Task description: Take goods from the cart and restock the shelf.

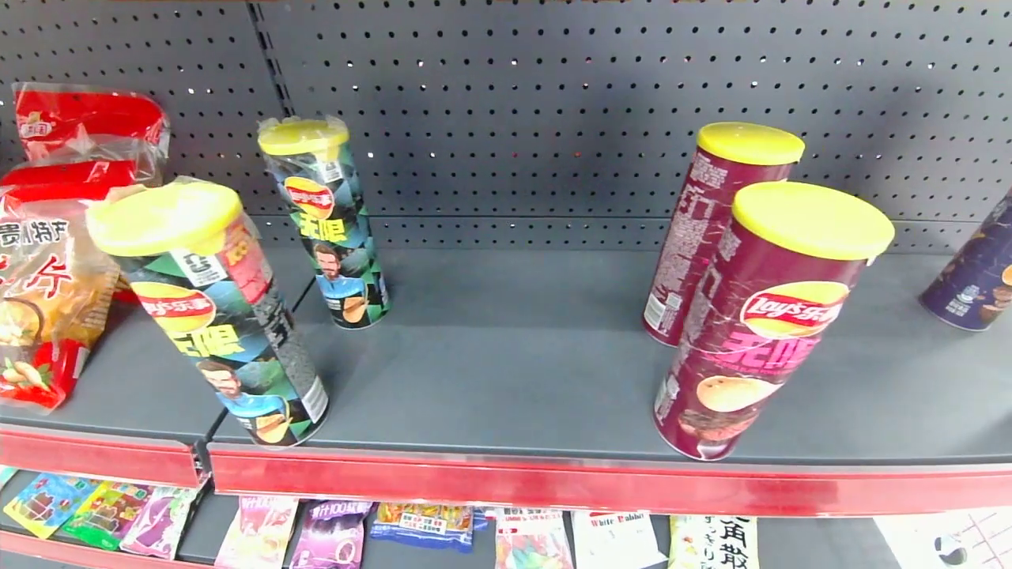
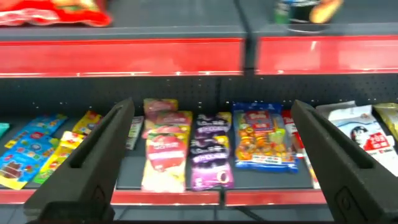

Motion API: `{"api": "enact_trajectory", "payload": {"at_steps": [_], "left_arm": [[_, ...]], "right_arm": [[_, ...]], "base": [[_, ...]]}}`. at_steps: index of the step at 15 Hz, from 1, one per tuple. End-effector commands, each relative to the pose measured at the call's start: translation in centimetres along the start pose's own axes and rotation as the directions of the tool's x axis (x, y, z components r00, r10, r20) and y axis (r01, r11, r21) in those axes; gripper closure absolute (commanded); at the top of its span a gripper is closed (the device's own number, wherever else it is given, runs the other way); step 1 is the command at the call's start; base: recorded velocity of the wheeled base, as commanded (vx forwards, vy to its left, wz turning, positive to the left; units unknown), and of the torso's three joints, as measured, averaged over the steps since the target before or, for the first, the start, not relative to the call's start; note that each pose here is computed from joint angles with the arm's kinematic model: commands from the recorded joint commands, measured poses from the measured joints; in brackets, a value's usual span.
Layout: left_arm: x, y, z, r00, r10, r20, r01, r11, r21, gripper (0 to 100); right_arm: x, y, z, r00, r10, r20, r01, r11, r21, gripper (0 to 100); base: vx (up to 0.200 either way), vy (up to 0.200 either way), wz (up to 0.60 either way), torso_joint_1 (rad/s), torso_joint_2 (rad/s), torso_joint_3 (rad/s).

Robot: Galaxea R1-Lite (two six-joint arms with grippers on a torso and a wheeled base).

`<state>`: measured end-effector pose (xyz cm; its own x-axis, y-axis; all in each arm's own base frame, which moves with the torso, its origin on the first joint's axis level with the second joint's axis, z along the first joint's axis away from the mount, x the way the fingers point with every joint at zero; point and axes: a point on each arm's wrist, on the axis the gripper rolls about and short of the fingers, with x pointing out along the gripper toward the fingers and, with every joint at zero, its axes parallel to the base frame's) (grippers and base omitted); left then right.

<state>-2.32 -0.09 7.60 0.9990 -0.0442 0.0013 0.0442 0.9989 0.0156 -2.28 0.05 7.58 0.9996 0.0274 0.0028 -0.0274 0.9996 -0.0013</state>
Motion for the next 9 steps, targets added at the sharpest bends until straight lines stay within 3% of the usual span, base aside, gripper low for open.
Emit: {"api": "enact_trajectory", "payload": {"at_steps": [1,2,8,9], "left_arm": [[0.01,0.00,0.00,1.000,0.000,-0.001,0.000,1.000,0.000,0],[0.01,0.01,0.00,1.000,0.003,-0.001,-0.003,1.000,-0.002,0],[0.01,0.01,0.00,1.000,0.003,-0.001,-0.003,1.000,-0.005,0],[0.01,0.00,0.00,1.000,0.001,-0.001,-0.001,1.000,-0.003,0]], "right_arm": [[0.01,0.00,0.01,1.000,0.000,-0.001,0.000,1.000,0.000,0],[0.01,0.00,0.01,1.000,0.000,-0.001,0.000,1.000,0.000,0],[0.01,0.00,0.01,1.000,0.000,-0.001,0.000,1.000,0.000,0],[0.01,0.00,0.01,1.000,0.000,-0.001,0.000,1.000,0.000,0]], "base": [[0.000,0.000,0.00,0.000,0.00,0.000],[0.000,0.000,0.00,0.000,0.00,0.000],[-0.200,0.000,0.00,0.004,0.00,0.003],[0.000,0.000,0.00,0.000,0.00,0.000]]}}
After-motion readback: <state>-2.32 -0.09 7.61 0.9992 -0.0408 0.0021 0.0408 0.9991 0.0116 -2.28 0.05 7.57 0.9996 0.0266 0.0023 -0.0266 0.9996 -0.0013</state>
